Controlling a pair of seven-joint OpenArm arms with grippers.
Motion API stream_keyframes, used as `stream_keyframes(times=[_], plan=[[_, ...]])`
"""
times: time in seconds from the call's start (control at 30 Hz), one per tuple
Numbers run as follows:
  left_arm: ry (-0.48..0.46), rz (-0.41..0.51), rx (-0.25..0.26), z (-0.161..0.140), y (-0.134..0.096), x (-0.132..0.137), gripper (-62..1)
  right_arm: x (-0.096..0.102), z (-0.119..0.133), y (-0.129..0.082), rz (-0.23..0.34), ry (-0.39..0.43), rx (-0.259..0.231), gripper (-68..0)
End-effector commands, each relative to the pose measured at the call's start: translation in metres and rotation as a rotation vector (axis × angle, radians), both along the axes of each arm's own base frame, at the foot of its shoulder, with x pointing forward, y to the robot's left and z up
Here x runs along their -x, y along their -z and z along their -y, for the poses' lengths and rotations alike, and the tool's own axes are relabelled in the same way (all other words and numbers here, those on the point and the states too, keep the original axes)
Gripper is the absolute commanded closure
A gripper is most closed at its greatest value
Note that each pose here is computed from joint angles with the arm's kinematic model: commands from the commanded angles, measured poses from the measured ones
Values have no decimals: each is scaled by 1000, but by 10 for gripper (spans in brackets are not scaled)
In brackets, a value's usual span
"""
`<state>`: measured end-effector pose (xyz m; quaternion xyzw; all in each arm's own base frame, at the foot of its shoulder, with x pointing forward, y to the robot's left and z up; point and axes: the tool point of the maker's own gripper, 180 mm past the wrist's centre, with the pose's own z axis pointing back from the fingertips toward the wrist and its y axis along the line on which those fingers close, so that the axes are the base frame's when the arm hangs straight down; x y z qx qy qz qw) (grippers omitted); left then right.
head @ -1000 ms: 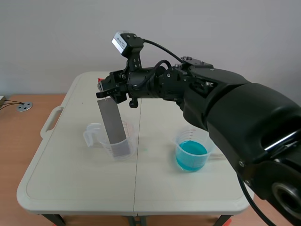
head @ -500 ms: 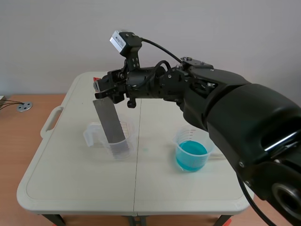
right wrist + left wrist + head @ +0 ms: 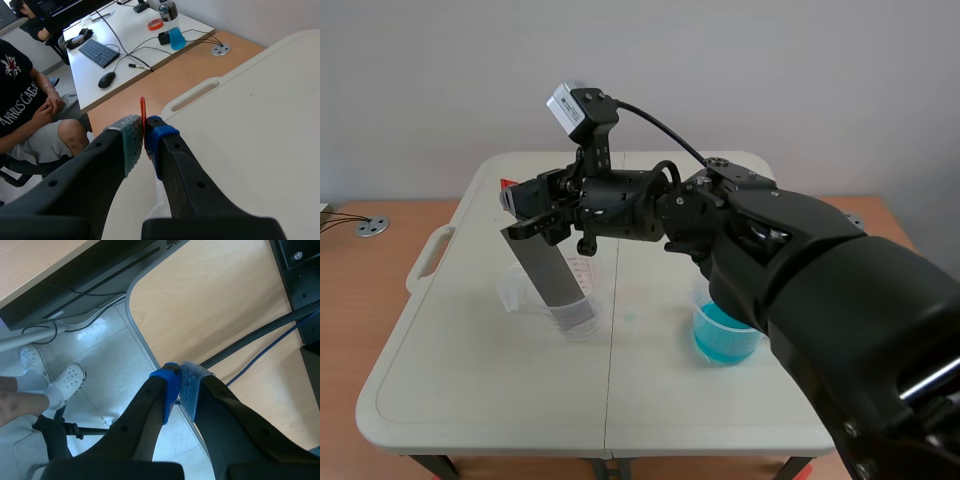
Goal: Hold the metal plate by the orange handle, dip it into the blue solution, take it out and point at it, then put the plate back in the beaker on the left.
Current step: 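Lift the metal plate out of the left beaker, then move the plate over the blue solution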
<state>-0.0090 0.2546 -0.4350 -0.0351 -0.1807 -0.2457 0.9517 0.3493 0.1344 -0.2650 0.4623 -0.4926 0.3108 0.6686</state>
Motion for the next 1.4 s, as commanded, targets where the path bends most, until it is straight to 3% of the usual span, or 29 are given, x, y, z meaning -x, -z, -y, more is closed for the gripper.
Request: stream_keyframes(times=[0.0, 0.47, 0.77, 0.93, 1.1, 1.37], plan=[[-6, 6, 15, 5, -1, 1, -15, -2, 5, -23, 68, -5, -35, -11], [-6, 9, 16, 5, -2, 0, -15, 30, 24, -97, 320, -31, -96, -11], [-8, 74, 12, 3, -2, -29, -15, 49, 44, -148, 486, -12, -114, -11], [-25, 163, -27, -14, -14, -63, -15, 58, 61, -170, 567, 20, -108, -11], [-34, 309, -77, -41, -48, -114, -15, 66, 80, -184, 628, 46, -88, -11], [23, 525, -90, -49, -107, -195, -15, 69, 113, -186, 620, 68, -72, -11]])
